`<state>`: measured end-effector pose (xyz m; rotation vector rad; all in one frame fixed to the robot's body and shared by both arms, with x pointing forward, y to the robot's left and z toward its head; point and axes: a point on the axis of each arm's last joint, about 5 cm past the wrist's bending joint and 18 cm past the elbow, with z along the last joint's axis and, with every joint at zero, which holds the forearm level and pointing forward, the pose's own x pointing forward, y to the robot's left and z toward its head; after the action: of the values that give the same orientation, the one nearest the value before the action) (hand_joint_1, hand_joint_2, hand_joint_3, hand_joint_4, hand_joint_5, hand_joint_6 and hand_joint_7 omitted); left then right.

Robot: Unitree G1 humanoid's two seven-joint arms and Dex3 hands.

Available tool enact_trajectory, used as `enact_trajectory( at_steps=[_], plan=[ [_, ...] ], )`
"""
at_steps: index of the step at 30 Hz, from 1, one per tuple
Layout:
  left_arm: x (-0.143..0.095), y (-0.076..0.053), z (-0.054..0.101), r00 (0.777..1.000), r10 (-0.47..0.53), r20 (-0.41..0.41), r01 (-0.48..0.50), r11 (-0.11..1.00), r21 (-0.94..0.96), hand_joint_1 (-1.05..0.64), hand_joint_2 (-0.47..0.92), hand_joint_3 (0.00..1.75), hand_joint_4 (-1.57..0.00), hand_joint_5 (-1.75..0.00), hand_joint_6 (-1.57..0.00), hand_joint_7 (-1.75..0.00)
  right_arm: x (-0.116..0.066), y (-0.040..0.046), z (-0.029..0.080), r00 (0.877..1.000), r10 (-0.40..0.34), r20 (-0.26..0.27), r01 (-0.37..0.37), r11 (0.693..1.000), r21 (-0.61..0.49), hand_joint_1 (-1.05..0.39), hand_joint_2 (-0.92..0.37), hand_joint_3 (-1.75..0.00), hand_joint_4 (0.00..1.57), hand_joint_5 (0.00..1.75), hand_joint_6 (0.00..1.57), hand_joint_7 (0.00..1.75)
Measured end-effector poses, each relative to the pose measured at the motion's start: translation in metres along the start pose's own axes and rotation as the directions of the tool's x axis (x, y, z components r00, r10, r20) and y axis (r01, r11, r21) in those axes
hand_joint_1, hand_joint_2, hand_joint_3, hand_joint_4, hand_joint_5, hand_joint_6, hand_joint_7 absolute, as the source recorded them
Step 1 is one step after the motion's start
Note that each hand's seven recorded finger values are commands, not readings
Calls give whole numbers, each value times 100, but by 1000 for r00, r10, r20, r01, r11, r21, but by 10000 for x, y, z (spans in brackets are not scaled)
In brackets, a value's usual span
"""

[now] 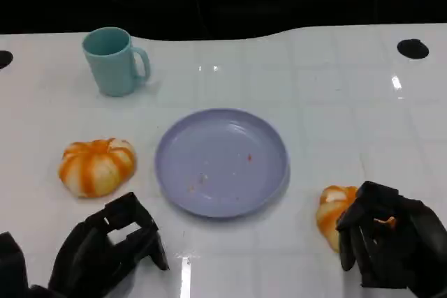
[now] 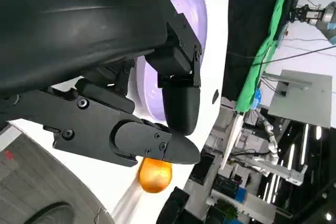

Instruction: Grasp the bread from the table and place it into the plate.

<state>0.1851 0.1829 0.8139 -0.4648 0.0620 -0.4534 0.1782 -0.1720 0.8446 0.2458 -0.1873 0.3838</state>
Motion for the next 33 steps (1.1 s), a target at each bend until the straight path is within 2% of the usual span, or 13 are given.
enact_trajectory(
  at_steps=[15, 18, 20, 23, 25, 26, 27, 28, 30, 33],
  plan=[
    [1, 6, -4, 1000, 1, -4, -1, 1000, -1, -64, 92, 10, -68, -175, -65, -144, 2, 1, 1, 1000, 1, 0, -1, 1000, 1, -30, -47, -127, 100, 175, 99, 147],
    [2, 5, -2, 1000, 1, -4, -1, 1000, 0, -63, 92, 10, -69, -175, -65, -144, 2, 1, 1, 1000, 1, 0, -1, 1000, 1, -30, -47, -127, 98, 175, 97, 146],
    [4, 4, 2, 1000, 0, -2, 0, 1000, 2, -63, 92, 10, -69, -175, -65, -144, 1, 1, 1, 1000, 2, 0, -2, 1000, 1, -31, -48, -125, 94, 175, 91, 140],
    [4, 4, 2, 1000, -1, -2, 1, 1000, 2, -63, 92, 10, -69, -175, -65, -144, 0, -2, 3, 1000, 13, 6, -13, 1000, 4, -35, -59, -102, 84, 164, 77, 122],
    [4, 4, 3, 1000, -1, -1, 1, 1000, 1, -62, 92, 9, -69, -175, -64, -143, -3, -10, 6, 1000, 19, 19, -19, 1000, 7, -34, -68, -86, 69, 161, 62, 121],
    [4, 5, 3, 1000, 0, 0, 0, 1000, 0, -61, 92, 9, -69, -175, -65, -143, -3, -14, 13, 999, 29, 36, -29, 1000, -4, -34, -70, -84, 67, 160, 60, 121],
    [3, 5, 3, 1000, 1, 0, -1, 1000, -2, -62, 92, 9, -69, -175, -65, -143, 5, -18, 21, 997, 43, 57, -42, 999, -19, -37, -74, -73, 58, 157, 52, 122],
    [3, 6, 3, 1000, 1, 0, -1, 1000, -3, -62, 92, 10, -69, -175, -65, -143, 16, -23, 26, 995, 57, 77, -54, 998, -37, -41, -82, -55, 51, 153, 45, 123],
    [3, 6, 2, 1000, 1, 0, -1, 1000, -3, -62, 92, 10, -69, -175, -65, -143, 37, -37, 44, 990, 83, 116, -74, 994, -79, -45, -90, -37, 45, 151, 41, 125],
    [3, 5, 2, 1000, 1, -1, -1, 1000, -2, -63, 92, 10, -69, -175, -65, -143, 57, -66, 73, 981, 110, 159, -88, 987, -135, -47, -92, -32, 42, 149, 38, 125]
  ],
)
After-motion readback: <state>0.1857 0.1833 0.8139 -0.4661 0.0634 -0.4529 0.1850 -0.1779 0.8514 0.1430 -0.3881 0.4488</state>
